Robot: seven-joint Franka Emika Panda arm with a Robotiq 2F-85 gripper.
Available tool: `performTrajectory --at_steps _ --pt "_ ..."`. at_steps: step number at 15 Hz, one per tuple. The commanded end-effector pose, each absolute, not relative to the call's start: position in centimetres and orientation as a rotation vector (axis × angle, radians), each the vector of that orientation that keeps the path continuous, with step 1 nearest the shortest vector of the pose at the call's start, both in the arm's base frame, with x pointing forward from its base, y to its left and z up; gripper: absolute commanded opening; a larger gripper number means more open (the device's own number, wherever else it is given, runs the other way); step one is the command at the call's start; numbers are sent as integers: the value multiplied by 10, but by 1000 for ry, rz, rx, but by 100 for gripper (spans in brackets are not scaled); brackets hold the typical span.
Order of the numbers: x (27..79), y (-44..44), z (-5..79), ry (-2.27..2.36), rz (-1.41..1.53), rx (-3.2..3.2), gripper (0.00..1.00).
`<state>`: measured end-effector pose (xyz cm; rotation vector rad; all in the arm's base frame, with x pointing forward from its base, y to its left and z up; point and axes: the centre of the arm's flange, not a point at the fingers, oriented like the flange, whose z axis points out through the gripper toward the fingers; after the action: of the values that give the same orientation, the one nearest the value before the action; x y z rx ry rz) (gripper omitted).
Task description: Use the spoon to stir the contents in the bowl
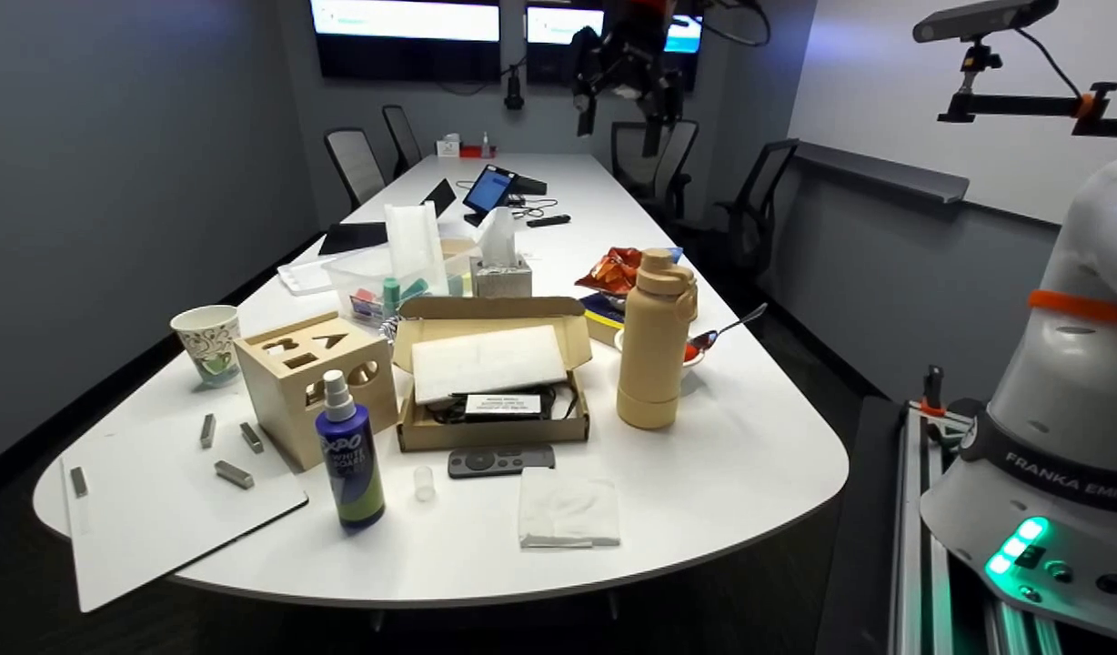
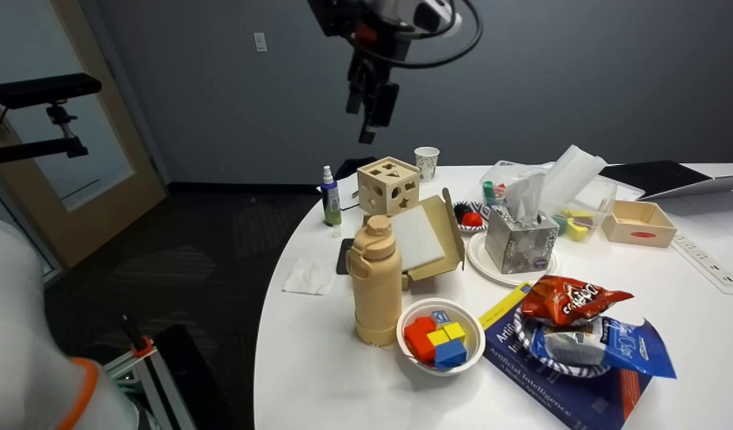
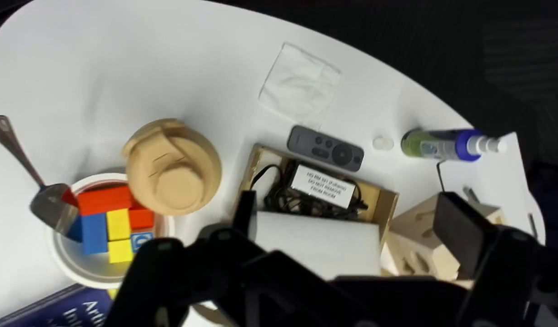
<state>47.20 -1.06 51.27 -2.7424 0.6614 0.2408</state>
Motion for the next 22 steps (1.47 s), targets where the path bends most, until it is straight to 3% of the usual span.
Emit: performTrajectory --at_steps 1,9,14,16,22 --pt "443 -81 525 935 203 -2638 100" --pt "365 -125 478 1322 364 -2577 100" --pt "314 -126 438 1389 304 -2520 100" --pt "342 -133 439 1366 366 -2536 100" --pt "327 -132 438 1381 296 -2517 100"
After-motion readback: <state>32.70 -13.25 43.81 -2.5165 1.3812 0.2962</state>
